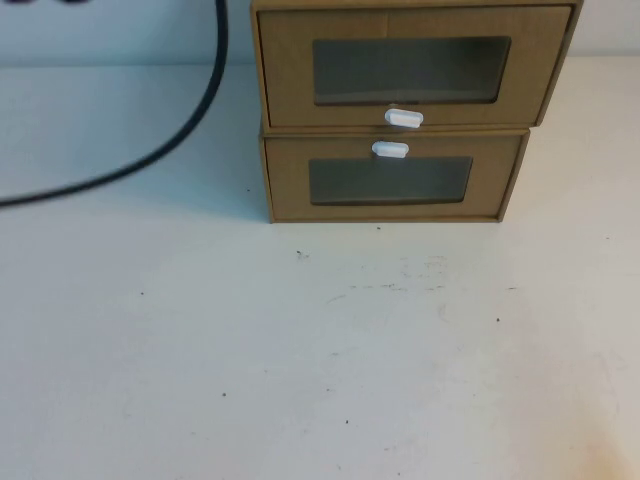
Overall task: Open the shoe box
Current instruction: 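Pull the top drawer of the cardboard box fully open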
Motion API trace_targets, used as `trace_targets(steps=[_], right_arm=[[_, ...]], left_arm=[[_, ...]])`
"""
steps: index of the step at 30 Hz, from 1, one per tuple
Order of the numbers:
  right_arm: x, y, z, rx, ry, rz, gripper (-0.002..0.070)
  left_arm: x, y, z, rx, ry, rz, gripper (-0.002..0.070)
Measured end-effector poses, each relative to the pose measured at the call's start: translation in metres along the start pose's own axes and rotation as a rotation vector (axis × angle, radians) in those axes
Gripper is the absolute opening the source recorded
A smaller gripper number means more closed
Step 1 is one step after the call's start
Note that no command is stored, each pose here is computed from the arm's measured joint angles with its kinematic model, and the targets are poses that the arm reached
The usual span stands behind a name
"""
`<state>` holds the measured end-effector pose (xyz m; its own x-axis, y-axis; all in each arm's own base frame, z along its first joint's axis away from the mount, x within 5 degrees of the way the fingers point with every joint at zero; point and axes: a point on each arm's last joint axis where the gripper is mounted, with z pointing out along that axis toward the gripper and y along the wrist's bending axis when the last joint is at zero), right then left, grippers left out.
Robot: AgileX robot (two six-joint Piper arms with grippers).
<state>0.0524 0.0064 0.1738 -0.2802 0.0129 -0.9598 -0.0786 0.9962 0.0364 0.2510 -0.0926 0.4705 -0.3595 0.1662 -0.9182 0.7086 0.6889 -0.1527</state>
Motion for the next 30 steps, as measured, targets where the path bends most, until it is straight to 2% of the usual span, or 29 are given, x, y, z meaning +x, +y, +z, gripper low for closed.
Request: trace_targets(steps=[5, 13, 16, 23, 30], right_arm=[[0.000, 0.000, 0.000, 0.000, 0.000, 0.000, -0.0015], [0.000, 0.000, 0.000, 0.000, 0.000, 0.000, -0.0015], [0.000, 0.000, 0.000, 0.000, 0.000, 0.000, -0.0015], [0.000, 0.000, 0.000, 0.000, 0.000, 0.000, -0.0015], [0.000, 0.000, 0.000, 0.000, 0.000, 0.000, -0.0015]], left_arm=[[-0.040, 0.014, 0.035, 0.101, -0.010, 0.049, -0.0004], [-0.061, 0.009, 0.110, 0.239, 0.001, 0.119, -0.0004], [-0.059, 0.014, 0.137, 0.259, 0.007, 0.125, -0.0004], [-0.033, 0.042, 0.194, 0.263, 0.083, 0.083, -0.0004], [-0.013, 0.055, 0.215, 0.238, 0.160, 0.072, -0.0004]])
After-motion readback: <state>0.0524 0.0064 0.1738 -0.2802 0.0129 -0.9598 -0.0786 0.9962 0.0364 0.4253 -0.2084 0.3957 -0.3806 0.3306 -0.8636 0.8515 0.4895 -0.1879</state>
